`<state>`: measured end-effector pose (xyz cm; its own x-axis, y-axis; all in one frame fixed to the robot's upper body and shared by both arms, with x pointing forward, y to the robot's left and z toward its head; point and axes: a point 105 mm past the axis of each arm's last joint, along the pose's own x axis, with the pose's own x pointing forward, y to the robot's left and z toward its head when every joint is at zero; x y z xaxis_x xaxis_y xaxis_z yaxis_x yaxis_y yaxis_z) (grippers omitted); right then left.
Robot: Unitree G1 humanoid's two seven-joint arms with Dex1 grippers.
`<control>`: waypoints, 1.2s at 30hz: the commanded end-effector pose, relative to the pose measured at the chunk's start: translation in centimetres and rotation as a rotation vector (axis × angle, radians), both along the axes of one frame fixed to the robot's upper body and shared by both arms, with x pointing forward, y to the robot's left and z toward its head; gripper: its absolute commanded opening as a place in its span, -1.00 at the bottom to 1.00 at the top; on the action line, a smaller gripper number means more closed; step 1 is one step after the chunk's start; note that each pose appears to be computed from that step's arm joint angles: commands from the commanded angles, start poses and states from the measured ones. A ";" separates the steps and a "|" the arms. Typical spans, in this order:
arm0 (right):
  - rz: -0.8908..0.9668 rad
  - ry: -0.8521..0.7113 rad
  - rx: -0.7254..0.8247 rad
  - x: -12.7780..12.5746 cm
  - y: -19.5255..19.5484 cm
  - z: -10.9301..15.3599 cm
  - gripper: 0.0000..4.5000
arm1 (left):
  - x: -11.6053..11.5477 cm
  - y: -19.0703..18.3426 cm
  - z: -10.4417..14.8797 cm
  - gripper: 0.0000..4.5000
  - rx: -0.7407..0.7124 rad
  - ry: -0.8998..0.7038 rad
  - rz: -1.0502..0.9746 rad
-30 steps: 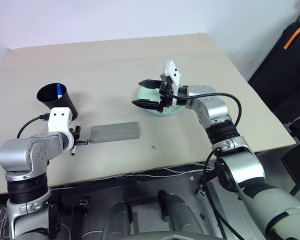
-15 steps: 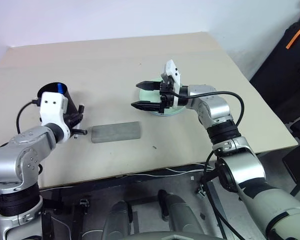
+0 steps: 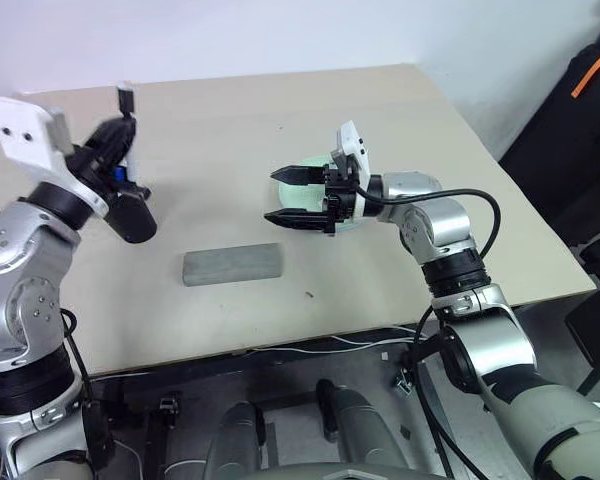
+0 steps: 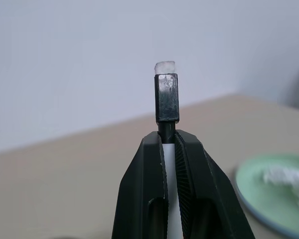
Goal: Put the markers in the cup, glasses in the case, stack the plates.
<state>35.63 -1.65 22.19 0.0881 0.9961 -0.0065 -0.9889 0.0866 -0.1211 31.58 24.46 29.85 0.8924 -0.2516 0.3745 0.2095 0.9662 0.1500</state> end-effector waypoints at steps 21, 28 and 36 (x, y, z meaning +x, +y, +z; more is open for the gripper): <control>0.010 -0.100 -0.020 -0.3 0.6 1.0 1.00 | 4.2 8.1 -0.7 -0.98 0.020 -0.168 0.182; -0.014 -0.109 -0.021 -0.2 0.2 1.1 1.00 | 5.0 7.5 -2.9 -0.98 0.028 -0.113 0.177; -0.032 -0.113 -0.014 -0.1 0.0 0.9 1.00 | 4.9 8.2 -5.1 -0.98 0.038 -0.053 0.207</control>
<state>35.91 -1.58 21.77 0.1257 0.9915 -0.0336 -0.9786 0.1184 -0.1681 36.80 32.36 24.29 0.9140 -0.0868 0.3964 0.0196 0.9851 0.1706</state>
